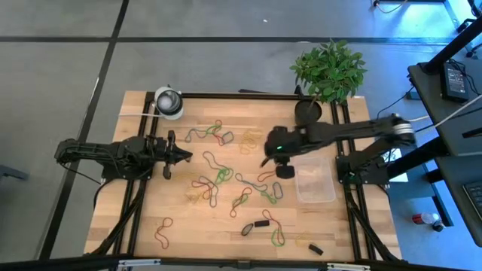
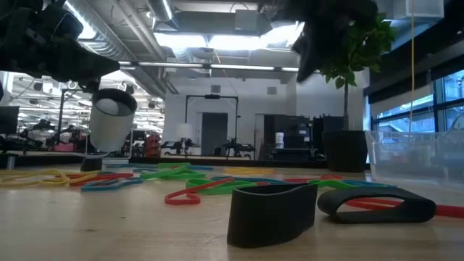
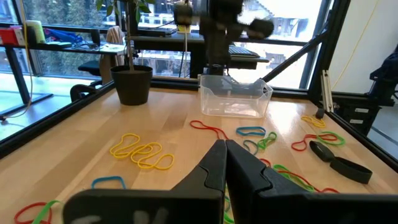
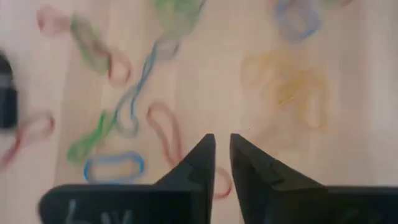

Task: Pick and place rubber bands into bin
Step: Put the red rubber band into the transparent bin

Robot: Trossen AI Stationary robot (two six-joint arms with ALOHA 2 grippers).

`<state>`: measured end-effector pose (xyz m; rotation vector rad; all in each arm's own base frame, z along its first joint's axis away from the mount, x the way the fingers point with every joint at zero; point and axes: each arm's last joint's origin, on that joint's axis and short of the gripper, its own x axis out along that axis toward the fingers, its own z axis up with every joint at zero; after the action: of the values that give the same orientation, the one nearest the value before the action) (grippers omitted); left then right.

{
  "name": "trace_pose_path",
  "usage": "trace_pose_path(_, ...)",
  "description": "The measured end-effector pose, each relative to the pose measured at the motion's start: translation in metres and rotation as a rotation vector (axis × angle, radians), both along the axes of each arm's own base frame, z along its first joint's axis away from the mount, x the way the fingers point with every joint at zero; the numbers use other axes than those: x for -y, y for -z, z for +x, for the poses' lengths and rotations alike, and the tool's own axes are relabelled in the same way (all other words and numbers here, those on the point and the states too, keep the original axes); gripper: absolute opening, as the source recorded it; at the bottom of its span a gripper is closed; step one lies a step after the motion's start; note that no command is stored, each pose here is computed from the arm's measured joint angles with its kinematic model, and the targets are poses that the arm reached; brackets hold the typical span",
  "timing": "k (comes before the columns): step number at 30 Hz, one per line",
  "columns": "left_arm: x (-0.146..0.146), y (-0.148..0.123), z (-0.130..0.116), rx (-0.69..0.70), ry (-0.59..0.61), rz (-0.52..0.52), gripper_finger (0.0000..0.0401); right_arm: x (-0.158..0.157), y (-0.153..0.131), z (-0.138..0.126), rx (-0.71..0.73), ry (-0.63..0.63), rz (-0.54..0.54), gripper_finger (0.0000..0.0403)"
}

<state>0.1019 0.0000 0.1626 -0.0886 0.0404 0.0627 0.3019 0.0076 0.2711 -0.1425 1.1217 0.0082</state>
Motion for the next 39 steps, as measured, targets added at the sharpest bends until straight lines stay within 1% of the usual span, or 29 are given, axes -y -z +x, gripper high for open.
trace_pose_path(4,0.0,0.0,0.0,0.0,0.0,0.0,0.0001,-0.001,0.034,0.019,-0.149,-0.088,-0.036,0.0104)
trace_pose_path(7,0.0,0.0,0.0,0.0,0.0,0.0,0.0001,-0.001,0.058,0.028,-0.237,-0.151,-0.057,0.0134)
trace_pose_path(10,0.0,0.0,0.0,0.0,0.0,0.0,0.0001,-0.001,0.079,0.034,-0.314,-0.223,-0.075,0.0152)
trace_pose_path(14,0.0,0.0,0.0,0.0,0.0,0.0,0.0001,-0.002,0.1,0.039,-0.376,-0.28,-0.086,0.0155)
trace_pose_path(19,0.0,0.0,0.0,0.0,0.0,0.0,0.0001,-0.005,0.116,0.043,-0.421,-0.278,-0.067,0.0141)
trace_pose_path(24,0.0,0.0,0.0,0.0,0.0,0.0,0.0001,-0.01,0.128,0.048,-0.418,-0.209,-0.032,0.0128)
trace_pose_path(29,0.0,0.0,0.0,-0.001,0.0,0.0,0.0001,-0.013,0.136,0.052,-0.407,-0.108,0.011,0.0112)
trace_pose_path(31,0.0,0.0,0.0,0.0,0.0,0.0,0.0001,-0.014,0.139,0.052,-0.414,-0.065,0.022,0.0089)
trace_pose_path(34,0.0,0.0,0.0,0.0,-0.001,0.0,0.0001,-0.014,0.139,0.053,-0.409,0.021,0.043,0.0027)
trace_pose_path(35,0.0,0.0,0.0,0.0,-0.001,0.0,0.0001,-0.014,0.136,0.052,-0.4,0.046,0.055,0.0014)
trace_pose_path(37,0.0,0.0,0.0,-0.001,-0.001,0.0,0.0001,-0.013,0.133,0.051,-0.393,0.114,0.082,0.001)
trace_pose_path(39,0.0,0.0,0.0,0.0,-0.001,0.0,0.0001,-0.011,0.123,0.048,-0.399,0.197,0.112,0.0005)
